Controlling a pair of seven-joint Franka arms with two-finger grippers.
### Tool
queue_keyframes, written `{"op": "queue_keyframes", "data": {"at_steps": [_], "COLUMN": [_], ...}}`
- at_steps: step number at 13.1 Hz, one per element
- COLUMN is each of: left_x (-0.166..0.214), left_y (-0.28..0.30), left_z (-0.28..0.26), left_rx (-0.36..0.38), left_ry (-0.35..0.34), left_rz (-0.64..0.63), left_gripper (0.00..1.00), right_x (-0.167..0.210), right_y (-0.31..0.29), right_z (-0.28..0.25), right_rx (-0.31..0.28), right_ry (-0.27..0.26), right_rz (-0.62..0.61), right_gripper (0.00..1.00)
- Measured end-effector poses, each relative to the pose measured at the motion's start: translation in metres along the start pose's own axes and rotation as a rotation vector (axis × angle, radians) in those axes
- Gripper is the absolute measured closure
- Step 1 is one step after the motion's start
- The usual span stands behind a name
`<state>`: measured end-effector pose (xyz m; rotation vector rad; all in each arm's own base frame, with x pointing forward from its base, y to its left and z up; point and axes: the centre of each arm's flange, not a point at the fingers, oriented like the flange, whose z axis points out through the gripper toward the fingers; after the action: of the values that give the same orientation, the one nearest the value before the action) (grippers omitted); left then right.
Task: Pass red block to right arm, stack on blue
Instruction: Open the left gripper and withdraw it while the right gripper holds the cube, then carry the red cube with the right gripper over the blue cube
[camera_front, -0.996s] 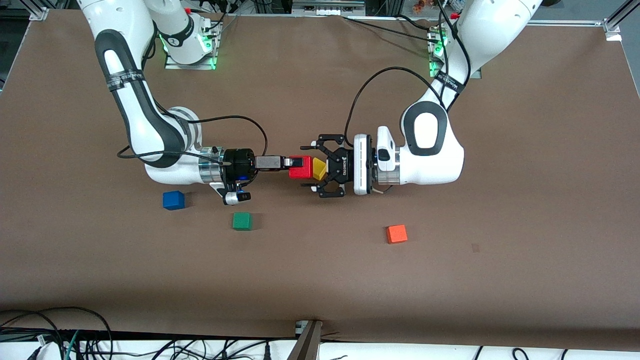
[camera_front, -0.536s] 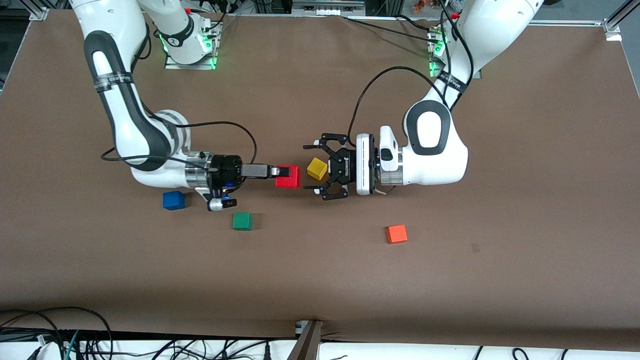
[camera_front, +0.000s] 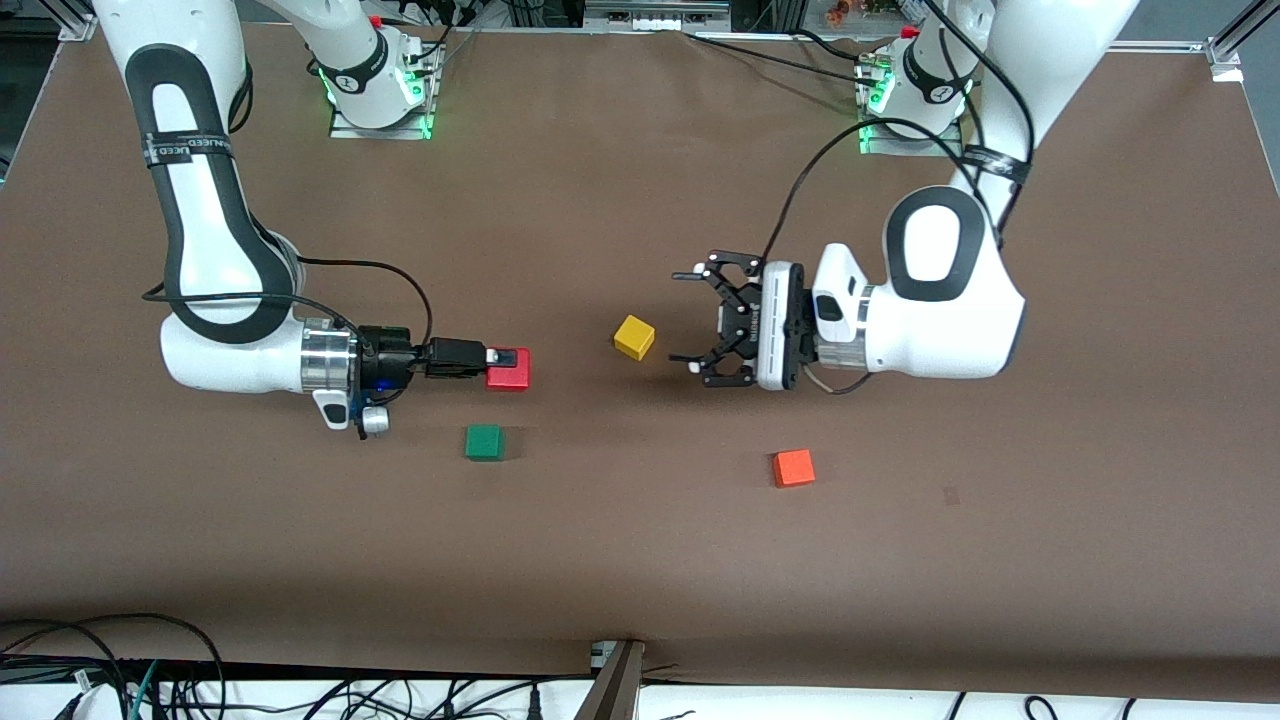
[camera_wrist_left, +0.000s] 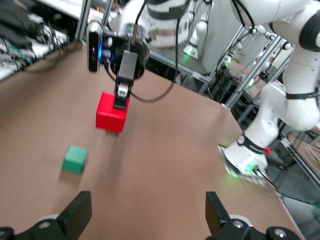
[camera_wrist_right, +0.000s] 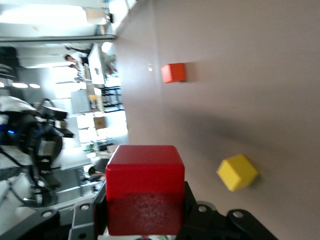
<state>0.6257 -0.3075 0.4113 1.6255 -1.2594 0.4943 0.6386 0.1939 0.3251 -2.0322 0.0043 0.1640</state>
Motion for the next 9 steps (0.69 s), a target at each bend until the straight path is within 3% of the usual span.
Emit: {"op": "queue_keyframes", "data": {"at_steps": [2, 5, 9], "left_x": [-0.008, -0.012, -0.005], "left_y": [0.005, 0.02, 0.047], "left_z": [-0.014, -0.026, -0.055], "left_rx": [-0.027, -0.049, 0.01], "left_ry": [-0.093, -0.251, -0.484], "left_rz": [-0.056, -0.173, -0.397], "left_gripper": [0.0, 0.0, 0.0], "right_x": [0.0, -0.002, -0.001], "right_y": [0.013, 0.029, 0.056], "right_z": [-0.014, -0.033, -0.072], "right_rx": [-0.153, -0.435, -0.751], "right_ry": [-0.036, -0.128, -0.207], "right_rz": [-0.045, -0.123, -0.178], "right_gripper": [0.44, 0.44, 0.44]}}
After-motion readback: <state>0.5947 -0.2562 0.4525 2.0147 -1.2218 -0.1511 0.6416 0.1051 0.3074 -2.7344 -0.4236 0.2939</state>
